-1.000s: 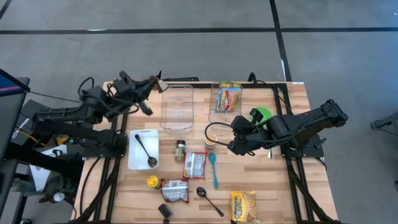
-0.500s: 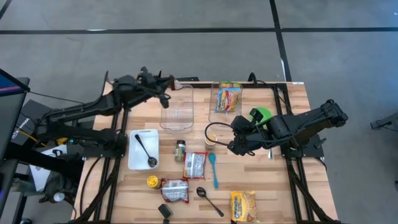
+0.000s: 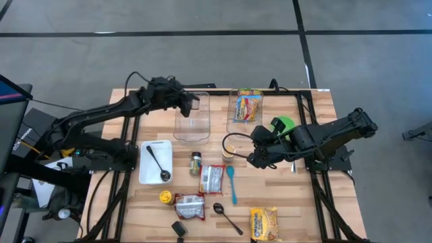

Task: Pick & Place Food Item
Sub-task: Put the orange seasoning pack into the left transparent bin

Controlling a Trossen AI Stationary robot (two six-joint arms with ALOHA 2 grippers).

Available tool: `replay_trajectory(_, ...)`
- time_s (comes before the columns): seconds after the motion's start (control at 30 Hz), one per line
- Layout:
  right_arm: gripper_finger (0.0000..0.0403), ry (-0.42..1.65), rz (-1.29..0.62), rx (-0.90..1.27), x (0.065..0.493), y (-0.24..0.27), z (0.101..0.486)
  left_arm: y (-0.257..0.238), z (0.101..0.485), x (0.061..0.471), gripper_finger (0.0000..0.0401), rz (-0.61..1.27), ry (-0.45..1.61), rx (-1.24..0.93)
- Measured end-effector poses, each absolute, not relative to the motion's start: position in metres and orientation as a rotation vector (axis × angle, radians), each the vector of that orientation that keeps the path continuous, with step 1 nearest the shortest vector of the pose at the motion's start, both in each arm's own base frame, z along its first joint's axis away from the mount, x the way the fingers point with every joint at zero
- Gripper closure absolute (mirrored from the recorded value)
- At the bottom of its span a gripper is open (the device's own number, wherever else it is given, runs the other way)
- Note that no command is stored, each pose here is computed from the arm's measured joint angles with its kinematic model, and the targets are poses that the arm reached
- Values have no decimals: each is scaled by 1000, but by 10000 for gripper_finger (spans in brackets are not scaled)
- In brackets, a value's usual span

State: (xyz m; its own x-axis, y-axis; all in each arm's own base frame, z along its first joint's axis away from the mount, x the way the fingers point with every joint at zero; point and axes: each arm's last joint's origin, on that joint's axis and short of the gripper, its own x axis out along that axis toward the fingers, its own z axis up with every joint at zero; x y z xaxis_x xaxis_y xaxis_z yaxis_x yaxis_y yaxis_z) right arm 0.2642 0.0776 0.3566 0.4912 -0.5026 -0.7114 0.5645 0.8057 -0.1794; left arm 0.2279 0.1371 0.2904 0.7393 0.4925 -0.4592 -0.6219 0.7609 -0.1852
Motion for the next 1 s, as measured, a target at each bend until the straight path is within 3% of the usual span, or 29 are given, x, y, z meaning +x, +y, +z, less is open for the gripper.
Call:
replay_trajectory(0.47, 403, 836, -648, 81, 264, 78, 357, 164, 256, 218, 401, 748, 591, -513)
replay_trajectory(1.0, 403, 835, -649, 82, 264, 77, 357, 164, 249, 209, 401, 753, 668, -606)
